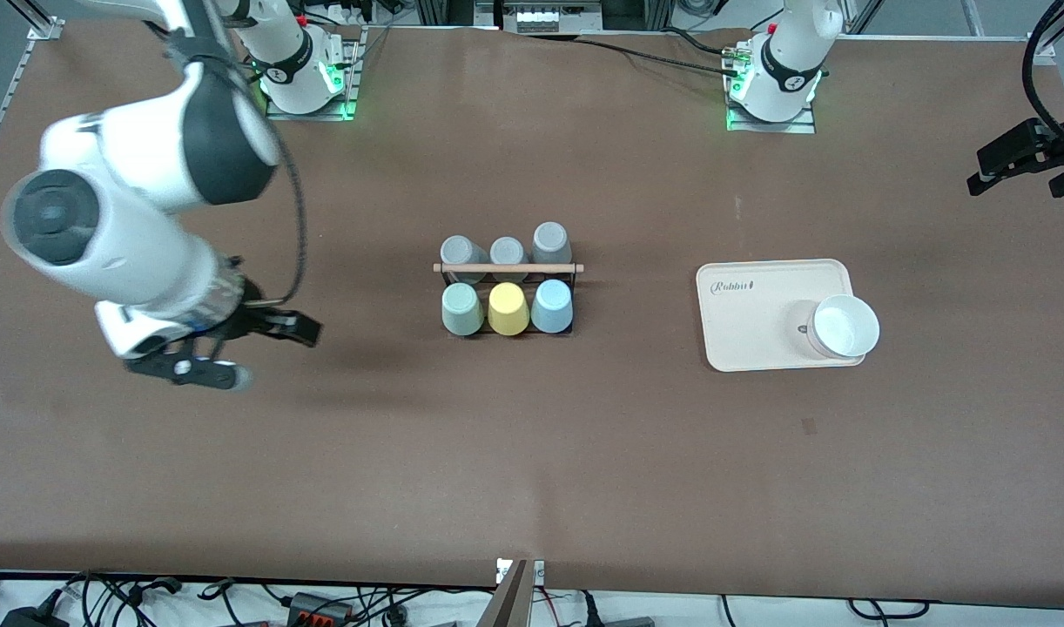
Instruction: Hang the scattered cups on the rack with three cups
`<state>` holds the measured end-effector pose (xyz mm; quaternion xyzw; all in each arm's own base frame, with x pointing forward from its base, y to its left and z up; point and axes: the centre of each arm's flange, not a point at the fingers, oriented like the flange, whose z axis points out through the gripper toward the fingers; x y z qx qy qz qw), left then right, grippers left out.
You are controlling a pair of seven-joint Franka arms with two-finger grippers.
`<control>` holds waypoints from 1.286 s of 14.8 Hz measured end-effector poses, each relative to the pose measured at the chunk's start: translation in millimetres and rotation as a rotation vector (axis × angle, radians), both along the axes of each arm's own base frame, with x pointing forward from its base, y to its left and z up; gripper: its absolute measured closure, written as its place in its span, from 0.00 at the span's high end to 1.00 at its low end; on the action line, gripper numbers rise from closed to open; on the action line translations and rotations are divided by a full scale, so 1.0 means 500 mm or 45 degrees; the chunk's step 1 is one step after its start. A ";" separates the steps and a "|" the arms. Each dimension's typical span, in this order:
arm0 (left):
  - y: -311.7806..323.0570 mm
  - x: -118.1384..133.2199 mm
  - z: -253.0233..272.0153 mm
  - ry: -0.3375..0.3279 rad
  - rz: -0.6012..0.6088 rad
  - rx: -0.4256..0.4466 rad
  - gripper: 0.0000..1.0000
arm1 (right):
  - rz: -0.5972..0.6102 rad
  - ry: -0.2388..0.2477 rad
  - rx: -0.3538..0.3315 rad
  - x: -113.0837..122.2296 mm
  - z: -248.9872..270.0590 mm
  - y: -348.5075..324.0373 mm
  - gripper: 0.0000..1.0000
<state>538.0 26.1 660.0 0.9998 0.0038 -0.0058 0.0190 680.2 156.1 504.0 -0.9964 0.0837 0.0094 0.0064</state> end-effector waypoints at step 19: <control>0.002 -0.002 -0.002 0.018 0.034 0.039 1.00 | 0.204 -0.107 -0.030 -0.104 0.156 -0.367 1.00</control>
